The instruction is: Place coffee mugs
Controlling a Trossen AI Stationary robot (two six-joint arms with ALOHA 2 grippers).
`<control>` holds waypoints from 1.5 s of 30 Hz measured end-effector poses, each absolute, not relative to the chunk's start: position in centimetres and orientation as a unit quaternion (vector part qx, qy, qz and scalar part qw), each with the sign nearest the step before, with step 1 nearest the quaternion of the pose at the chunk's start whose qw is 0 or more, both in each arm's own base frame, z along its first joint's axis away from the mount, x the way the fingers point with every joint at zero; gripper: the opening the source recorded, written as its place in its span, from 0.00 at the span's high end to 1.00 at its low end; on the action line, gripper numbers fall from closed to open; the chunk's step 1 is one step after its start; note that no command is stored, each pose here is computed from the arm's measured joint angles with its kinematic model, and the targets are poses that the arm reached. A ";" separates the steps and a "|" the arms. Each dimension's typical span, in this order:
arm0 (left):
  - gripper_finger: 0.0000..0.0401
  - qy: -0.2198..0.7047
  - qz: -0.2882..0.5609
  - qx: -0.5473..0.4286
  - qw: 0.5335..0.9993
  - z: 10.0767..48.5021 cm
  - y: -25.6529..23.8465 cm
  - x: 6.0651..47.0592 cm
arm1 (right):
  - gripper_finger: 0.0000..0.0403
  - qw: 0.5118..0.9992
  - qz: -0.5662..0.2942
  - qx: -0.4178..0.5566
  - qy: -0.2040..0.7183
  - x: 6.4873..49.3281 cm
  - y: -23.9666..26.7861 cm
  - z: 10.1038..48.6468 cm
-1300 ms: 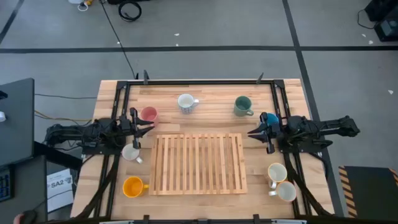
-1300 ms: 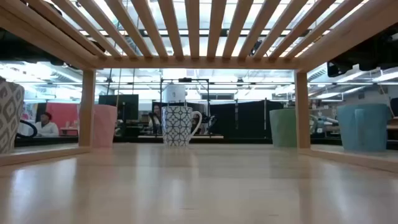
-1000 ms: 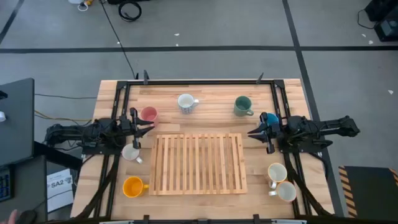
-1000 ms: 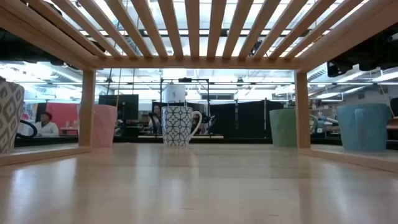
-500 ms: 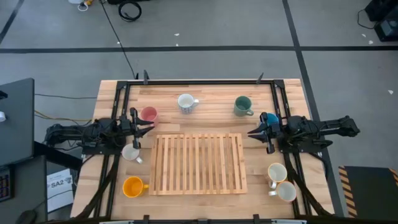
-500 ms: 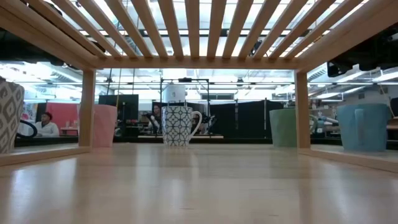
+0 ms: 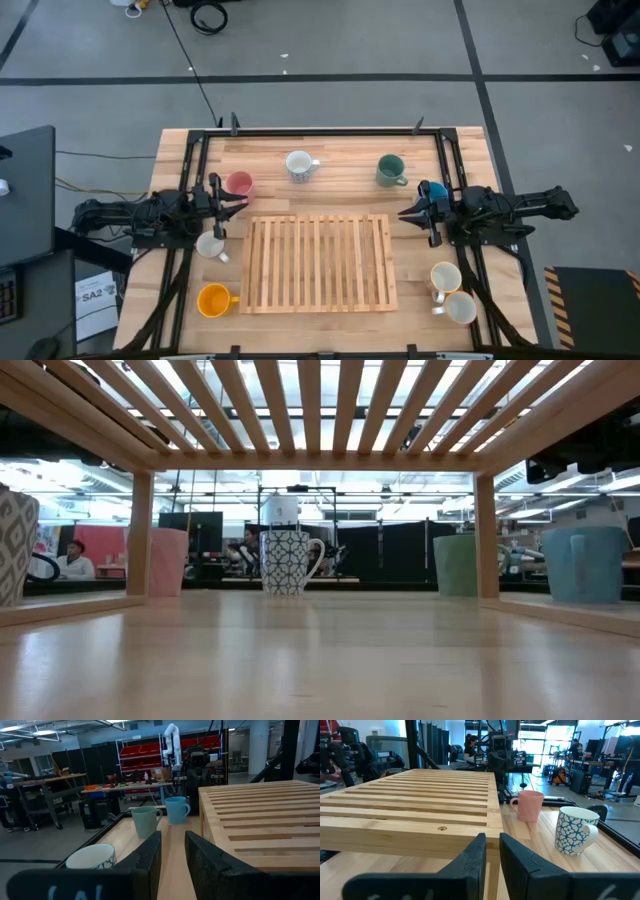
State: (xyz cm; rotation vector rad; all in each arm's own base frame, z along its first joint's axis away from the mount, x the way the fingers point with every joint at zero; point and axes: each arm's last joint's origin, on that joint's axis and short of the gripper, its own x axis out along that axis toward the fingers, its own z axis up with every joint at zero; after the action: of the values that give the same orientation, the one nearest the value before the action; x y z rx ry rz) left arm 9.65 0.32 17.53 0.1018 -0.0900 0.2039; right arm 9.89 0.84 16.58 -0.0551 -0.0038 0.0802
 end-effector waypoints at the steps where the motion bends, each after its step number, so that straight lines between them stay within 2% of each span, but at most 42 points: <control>1: 0.77 -0.045 0.101 0.051 0.993 17.5 0.3 9.6 | 0.85 0.999 0.040 -0.028 -0.002 9.9 0.8 16.6; 23: 0.77 -0.045 0.102 0.051 0.993 17.5 0.3 9.7 | 0.85 0.998 0.039 -0.038 -0.020 9.9 0.8 16.9; 28: 0.77 -0.045 0.102 0.051 0.993 17.5 0.3 9.7 | 0.85 0.997 0.037 -0.030 -0.066 9.8 0.8 17.8; 35: 0.77 -0.045 0.102 0.051 0.993 17.5 0.3 9.7 | 0.85 0.986 0.044 0.037 -0.157 9.4 0.8 19.6; 40: 0.77 -0.045 0.102 0.051 0.993 17.5 0.3 9.6 | 0.79 0.975 0.038 0.073 -0.207 9.1 0.7 20.5; 45: 0.77 -0.045 0.102 0.051 0.993 17.5 0.3 9.7 | 0.67 0.961 -0.020 0.123 -0.248 8.7 0.2 21.2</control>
State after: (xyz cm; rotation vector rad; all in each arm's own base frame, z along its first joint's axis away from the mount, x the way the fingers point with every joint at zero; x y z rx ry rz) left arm 9.65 0.32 17.53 0.1019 -0.0894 0.2036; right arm 8.72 0.25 21.19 0.2503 -0.5035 -0.0414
